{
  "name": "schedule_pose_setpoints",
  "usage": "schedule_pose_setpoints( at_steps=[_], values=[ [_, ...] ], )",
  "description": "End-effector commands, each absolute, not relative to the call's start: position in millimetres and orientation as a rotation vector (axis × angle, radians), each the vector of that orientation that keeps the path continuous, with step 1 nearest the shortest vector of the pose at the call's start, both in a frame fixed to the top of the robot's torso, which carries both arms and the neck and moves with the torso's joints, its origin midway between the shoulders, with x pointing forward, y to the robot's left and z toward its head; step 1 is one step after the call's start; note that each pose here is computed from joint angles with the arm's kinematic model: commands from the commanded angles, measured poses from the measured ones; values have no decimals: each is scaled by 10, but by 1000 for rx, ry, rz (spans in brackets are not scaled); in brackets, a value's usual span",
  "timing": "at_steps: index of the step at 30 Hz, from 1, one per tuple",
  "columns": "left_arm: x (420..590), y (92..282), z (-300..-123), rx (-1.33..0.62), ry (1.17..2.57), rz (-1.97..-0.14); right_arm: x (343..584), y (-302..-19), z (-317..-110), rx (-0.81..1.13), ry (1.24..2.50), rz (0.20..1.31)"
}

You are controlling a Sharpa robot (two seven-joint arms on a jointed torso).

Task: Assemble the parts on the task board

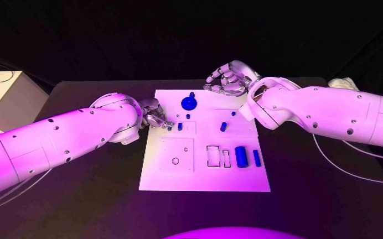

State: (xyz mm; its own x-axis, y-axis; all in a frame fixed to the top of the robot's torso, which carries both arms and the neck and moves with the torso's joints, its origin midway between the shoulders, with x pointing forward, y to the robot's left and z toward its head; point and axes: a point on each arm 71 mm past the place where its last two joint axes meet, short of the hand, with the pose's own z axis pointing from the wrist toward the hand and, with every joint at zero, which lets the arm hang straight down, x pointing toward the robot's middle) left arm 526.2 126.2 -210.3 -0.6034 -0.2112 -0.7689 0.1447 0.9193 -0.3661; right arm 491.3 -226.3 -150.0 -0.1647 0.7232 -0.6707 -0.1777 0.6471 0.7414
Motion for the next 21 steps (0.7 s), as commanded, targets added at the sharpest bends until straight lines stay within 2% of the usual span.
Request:
schedule_pose_setpoints(
  at_steps=[1, 9, 21],
  values=[
    [5270, 1296, -2111, -77, 2157, -480, 4908, -2251, -1497, 452, 1544, 858],
    [5261, 1369, -2090, -104, 2144, -494, 4910, -2257, -1497, 452, 1543, 857],
    [5279, 1437, -1943, -345, 2100, -730, 4929, -2272, -1500, 454, 1540, 852]
  ],
)
